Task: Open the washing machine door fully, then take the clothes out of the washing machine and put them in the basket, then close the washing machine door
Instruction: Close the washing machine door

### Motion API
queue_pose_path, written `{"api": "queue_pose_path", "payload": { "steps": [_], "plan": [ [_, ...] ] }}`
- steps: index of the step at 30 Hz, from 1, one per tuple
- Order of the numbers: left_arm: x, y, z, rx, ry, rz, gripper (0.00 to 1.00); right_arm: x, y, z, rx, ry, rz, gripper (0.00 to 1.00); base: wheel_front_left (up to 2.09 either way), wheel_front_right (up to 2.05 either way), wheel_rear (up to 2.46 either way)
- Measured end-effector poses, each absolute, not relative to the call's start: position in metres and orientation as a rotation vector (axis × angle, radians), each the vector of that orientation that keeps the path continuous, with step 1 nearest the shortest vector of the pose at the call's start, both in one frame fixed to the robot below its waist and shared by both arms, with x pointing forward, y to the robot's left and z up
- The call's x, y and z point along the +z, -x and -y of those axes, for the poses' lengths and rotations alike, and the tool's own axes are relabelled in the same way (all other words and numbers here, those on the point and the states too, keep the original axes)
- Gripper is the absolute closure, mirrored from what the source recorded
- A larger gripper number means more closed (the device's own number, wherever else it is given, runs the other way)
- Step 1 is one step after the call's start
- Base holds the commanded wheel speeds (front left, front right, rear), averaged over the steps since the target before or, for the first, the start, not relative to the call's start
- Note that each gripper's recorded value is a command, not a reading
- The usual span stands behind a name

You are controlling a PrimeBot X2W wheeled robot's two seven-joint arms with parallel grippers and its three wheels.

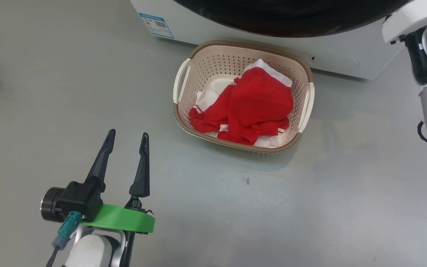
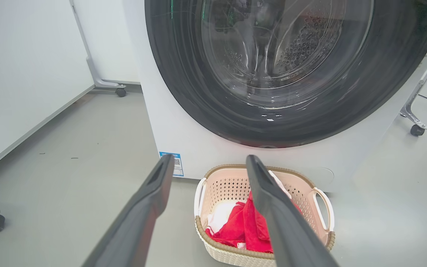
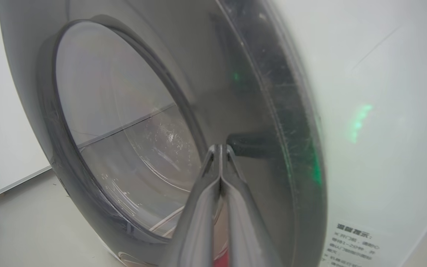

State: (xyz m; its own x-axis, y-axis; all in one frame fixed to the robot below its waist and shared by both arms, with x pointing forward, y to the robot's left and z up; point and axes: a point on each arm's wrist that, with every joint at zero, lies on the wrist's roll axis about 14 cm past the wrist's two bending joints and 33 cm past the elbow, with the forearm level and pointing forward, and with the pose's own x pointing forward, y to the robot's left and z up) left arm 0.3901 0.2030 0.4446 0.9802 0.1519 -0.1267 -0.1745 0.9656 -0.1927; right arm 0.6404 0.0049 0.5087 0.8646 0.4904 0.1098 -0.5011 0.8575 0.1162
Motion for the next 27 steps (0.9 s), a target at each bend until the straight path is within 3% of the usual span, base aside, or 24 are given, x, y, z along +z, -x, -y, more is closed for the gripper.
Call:
{"api": "queue_pose_path", "payload": {
  "steps": [20, 22, 23, 24, 27],
  "plan": [
    [0.465, -0.397, -0.193, 0.123, 0.219, -0.045, 0.0, 0.48, -0.563, -0.011, 0.561, -0.177, -0.028, 1.0, 0.0, 0.0, 0.0],
    [0.466, -0.397, -0.191, 0.115, 0.223, -0.041, 0.0, 0.475, -0.553, -0.005, 0.548, -0.18, -0.048, 0.54, 0.0, 0.0, 0.0],
    [0.467, -0.397, -0.189, 0.111, 0.224, -0.038, 0.0, 0.472, -0.549, -0.001, 0.539, -0.183, -0.057, 0.17, 0.0, 0.0, 0.0],
    [0.469, -0.397, -0.188, 0.106, 0.226, -0.035, 0.0, 0.472, -0.545, 0.003, 0.529, -0.185, -0.059, 0.0, 0.0, 0.0, 0.0],
    [0.472, -0.395, -0.182, 0.088, 0.232, -0.029, 0.0, 0.478, -0.537, 0.019, 0.487, -0.212, -0.047, 0.0, 0.0, 0.0, 0.0]
  ]
}}
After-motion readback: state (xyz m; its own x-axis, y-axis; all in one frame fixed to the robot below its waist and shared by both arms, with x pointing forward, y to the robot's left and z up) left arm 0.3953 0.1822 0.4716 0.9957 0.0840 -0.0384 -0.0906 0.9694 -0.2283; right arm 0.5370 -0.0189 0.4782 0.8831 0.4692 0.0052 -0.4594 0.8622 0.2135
